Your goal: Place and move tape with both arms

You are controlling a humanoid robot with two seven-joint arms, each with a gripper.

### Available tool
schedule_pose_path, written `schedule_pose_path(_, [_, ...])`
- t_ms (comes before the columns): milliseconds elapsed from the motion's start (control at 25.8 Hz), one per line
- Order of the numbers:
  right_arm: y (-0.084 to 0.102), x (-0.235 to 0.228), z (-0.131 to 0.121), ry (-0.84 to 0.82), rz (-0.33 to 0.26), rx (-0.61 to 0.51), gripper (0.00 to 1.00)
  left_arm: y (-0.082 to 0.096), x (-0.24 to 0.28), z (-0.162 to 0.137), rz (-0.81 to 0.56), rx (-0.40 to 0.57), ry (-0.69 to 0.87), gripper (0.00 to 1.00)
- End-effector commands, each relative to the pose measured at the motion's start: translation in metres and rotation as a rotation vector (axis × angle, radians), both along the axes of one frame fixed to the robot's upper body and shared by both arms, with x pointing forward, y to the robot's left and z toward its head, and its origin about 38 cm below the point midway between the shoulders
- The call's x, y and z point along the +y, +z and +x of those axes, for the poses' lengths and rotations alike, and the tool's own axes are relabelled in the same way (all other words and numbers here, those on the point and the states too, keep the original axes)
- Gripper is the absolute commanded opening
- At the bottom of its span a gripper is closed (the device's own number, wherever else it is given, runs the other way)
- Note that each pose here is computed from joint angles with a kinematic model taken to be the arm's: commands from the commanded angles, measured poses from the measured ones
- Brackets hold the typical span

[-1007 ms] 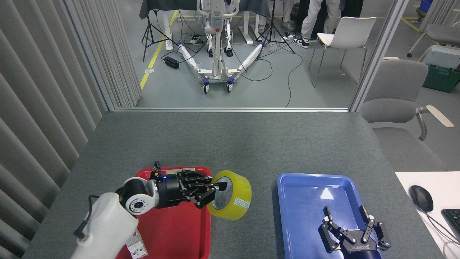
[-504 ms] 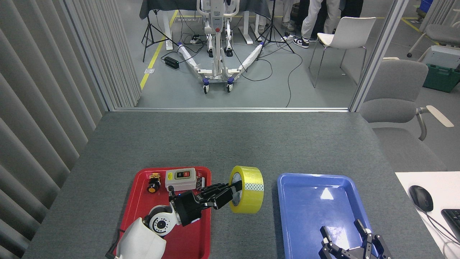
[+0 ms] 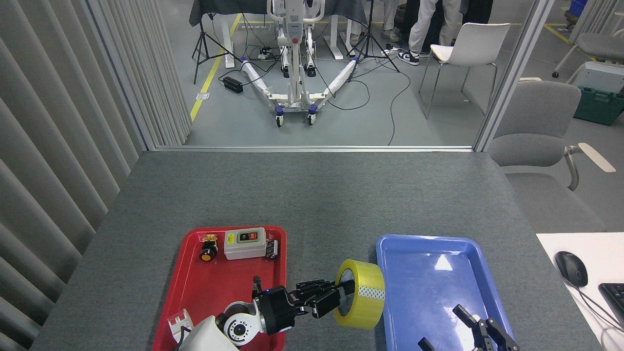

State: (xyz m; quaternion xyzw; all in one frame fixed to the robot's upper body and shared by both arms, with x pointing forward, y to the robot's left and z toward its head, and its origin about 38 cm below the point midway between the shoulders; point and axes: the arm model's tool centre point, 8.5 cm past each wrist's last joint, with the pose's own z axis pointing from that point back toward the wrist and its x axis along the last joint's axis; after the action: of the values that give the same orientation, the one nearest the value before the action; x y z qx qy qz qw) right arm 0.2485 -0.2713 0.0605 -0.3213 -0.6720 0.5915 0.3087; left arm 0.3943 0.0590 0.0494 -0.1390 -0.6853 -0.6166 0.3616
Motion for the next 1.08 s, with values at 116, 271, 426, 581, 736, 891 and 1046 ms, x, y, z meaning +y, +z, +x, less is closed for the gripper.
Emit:
schedule_pose_path(116, [0.002,0.007,0.003,0.045,0.0,-0.014,0.99,0.001,-0.026,-0.012,0.003,-0.011,-0.073,0.0])
schedule_pose_path(271, [0.0,0.027,0.005,0.1,0.014,-0.008,0.99,0.003,-0.036,-0.015,-0.009,-0.009,-0.086,0.0])
schedule_pose_path(426, [-0.006,0.049,-0.002,0.154,0.033,0.012,0.99,0.013,-0.056,-0.016,-0.022,-0.029,-0.126,0.0])
schedule_pose_path(581, [-0.009,0.056,-0.006,0.172,0.04,0.023,0.99,0.02,-0.063,-0.014,-0.025,-0.044,-0.142,0.0])
schedule_pose_path(736, [-0.01,0.064,-0.007,0.194,0.046,0.029,0.99,0.02,-0.067,-0.017,-0.023,-0.044,-0.154,0.0])
schedule_pose_path(891, [-0.01,0.065,-0.008,0.196,0.048,0.029,0.91,0.02,-0.068,-0.018,-0.023,-0.045,-0.158,0.0])
schedule_pose_path(1046, [-0.01,0.064,-0.007,0.195,0.047,0.028,0.67,0.019,-0.073,-0.021,-0.016,-0.05,-0.174,0.11])
